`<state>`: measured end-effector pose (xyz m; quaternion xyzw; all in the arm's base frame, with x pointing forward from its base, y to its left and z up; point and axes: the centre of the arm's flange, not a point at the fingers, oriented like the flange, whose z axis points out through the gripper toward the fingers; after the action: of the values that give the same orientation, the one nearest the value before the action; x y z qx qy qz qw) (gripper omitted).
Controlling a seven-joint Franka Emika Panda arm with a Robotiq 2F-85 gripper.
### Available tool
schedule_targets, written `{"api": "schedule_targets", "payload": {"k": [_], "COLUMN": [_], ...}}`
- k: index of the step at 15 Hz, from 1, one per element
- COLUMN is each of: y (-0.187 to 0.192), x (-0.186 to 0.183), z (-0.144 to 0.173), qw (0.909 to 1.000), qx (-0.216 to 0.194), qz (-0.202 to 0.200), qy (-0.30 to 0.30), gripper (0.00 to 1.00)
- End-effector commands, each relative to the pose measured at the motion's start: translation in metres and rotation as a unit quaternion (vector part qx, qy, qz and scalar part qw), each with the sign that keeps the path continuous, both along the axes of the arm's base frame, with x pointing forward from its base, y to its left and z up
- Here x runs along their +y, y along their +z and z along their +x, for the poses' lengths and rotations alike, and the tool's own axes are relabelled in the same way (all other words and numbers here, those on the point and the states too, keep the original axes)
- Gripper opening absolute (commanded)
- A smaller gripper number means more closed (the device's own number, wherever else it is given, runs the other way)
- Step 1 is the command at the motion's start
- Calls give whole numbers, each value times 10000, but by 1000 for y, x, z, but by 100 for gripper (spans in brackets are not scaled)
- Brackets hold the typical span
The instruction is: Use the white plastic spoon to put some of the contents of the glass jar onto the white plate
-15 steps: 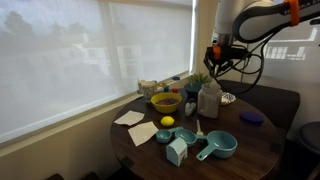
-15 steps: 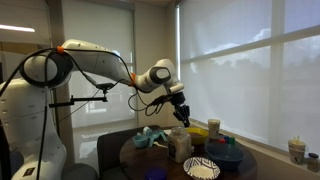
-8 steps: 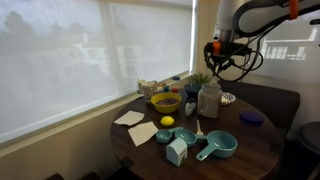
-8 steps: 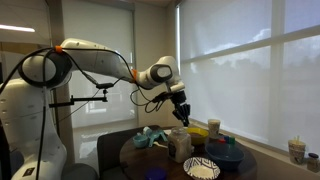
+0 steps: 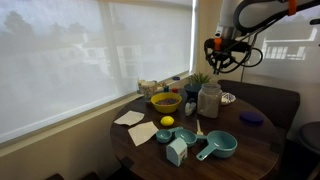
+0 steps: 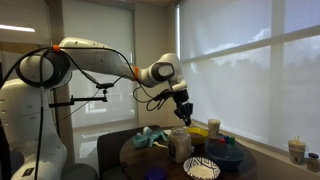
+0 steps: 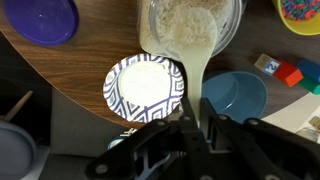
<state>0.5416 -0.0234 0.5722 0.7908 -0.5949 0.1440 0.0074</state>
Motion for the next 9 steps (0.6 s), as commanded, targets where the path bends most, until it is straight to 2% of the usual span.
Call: {"api": "schedule_targets", "payload": {"k": [1, 9], "y": [12, 26], "x": [-10, -47], "z": [-3, -21], "qw": [9998, 9997], "qx": [-20, -189], "qz": [189, 117], "qy": [-102, 49], "gripper": [3, 3]}}
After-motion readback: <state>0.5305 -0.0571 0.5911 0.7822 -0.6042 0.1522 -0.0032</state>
